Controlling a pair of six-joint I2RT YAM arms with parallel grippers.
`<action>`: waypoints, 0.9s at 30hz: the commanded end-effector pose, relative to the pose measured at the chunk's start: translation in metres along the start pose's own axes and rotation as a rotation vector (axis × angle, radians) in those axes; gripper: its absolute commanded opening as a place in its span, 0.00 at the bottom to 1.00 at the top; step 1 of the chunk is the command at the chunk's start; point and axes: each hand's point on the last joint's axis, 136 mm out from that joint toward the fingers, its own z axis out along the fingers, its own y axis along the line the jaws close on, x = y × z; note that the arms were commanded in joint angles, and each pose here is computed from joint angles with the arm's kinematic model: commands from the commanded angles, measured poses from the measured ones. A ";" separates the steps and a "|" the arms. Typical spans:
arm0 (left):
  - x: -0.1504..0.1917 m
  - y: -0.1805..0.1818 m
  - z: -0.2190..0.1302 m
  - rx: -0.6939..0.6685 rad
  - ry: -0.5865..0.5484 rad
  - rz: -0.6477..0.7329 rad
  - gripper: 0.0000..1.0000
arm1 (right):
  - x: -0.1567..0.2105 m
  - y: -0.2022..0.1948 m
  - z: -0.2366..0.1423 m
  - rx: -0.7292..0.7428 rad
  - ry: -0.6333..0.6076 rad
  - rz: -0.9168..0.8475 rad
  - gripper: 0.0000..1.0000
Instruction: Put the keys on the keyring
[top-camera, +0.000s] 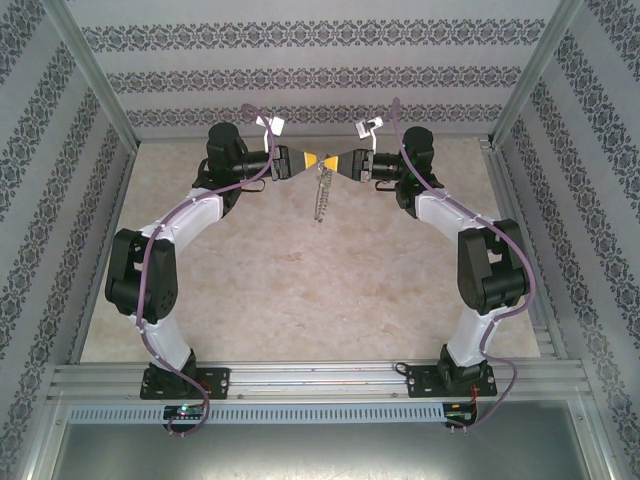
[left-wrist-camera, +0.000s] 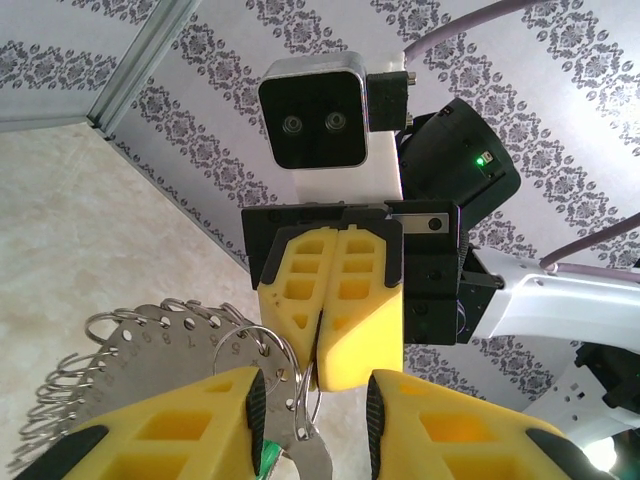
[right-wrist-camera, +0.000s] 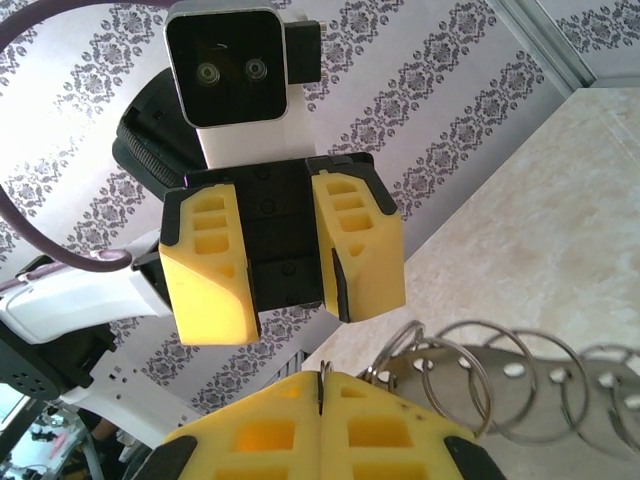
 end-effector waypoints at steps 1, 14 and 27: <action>-0.005 -0.002 0.001 0.031 -0.021 0.030 0.34 | -0.009 0.025 -0.004 -0.024 -0.015 -0.100 0.00; 0.010 -0.007 0.013 0.060 0.015 0.015 0.33 | -0.010 0.023 -0.001 -0.023 -0.018 -0.098 0.00; 0.016 -0.014 0.019 0.088 0.035 0.021 0.30 | -0.011 0.018 -0.001 -0.015 -0.025 -0.087 0.00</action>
